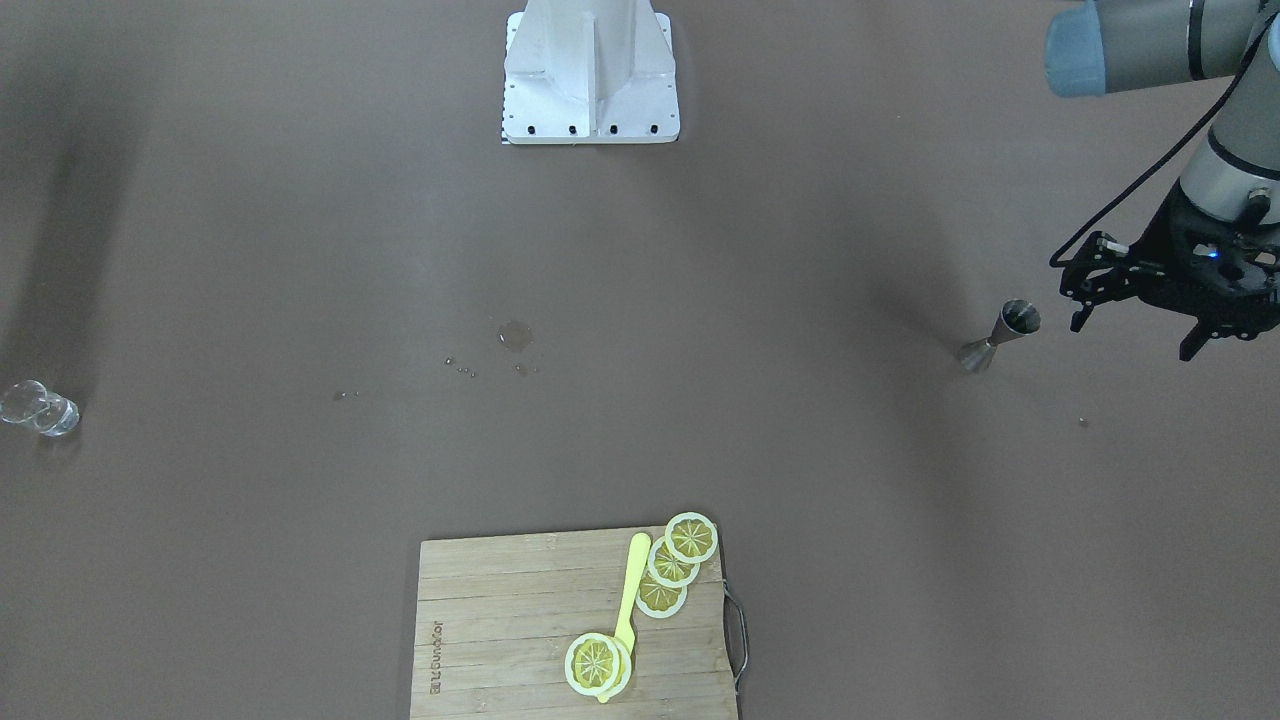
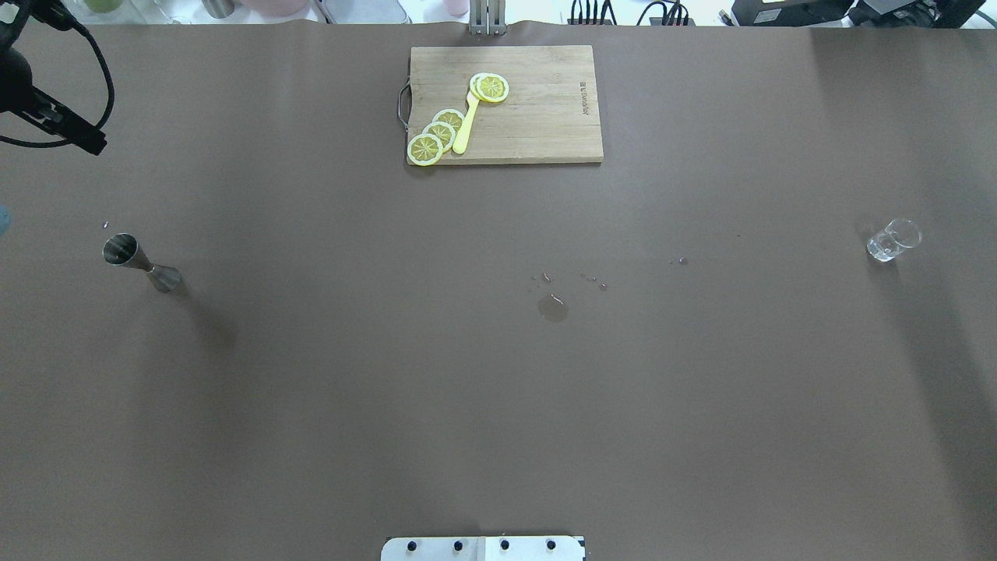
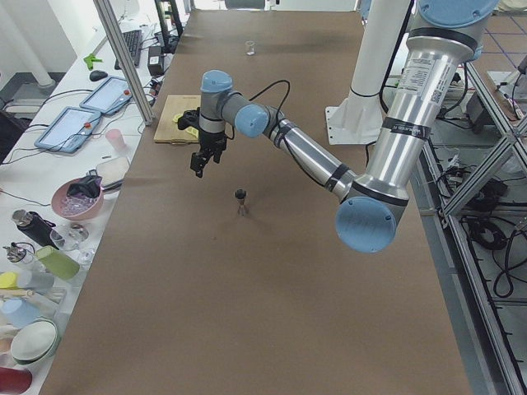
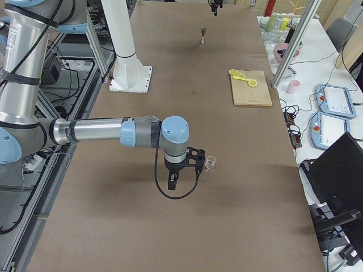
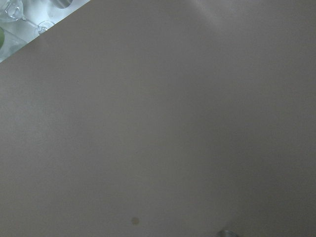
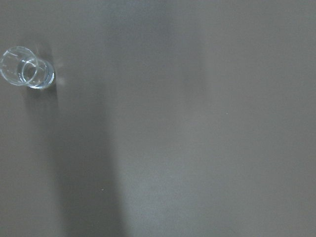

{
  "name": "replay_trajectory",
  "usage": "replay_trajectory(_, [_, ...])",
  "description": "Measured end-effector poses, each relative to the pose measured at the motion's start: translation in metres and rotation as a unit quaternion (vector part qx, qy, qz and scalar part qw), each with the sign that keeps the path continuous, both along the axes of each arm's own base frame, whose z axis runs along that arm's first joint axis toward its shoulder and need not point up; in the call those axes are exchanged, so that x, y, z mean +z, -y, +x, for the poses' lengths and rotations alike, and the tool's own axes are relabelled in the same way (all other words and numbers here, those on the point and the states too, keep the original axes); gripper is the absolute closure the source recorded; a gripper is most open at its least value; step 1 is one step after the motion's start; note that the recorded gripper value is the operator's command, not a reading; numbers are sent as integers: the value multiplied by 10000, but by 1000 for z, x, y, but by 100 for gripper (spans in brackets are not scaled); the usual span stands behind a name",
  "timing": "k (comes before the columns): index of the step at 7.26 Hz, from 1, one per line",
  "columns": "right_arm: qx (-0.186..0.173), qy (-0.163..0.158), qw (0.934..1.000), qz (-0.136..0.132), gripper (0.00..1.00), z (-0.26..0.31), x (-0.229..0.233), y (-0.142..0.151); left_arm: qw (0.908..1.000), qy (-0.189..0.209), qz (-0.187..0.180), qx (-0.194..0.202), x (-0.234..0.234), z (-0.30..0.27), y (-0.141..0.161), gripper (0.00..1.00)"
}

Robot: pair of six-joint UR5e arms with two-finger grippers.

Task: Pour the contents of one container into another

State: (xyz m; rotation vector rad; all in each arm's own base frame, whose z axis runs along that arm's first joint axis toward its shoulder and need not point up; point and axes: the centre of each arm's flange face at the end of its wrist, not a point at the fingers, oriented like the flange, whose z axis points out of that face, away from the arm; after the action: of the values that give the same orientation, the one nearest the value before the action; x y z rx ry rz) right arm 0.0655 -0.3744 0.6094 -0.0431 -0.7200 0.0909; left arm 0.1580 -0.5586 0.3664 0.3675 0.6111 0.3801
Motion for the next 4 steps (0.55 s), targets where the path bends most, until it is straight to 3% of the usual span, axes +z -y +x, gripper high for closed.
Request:
replay_trajectory(2, [0,17,10000,13,0,0,-1,0,9986,-364,-379,-20,17,-32,-2,1])
replay_trajectory(4, [12,131,9997,218,0,-2,-9,3,9920,-599,-1079,-251,83,-86,-30,1])
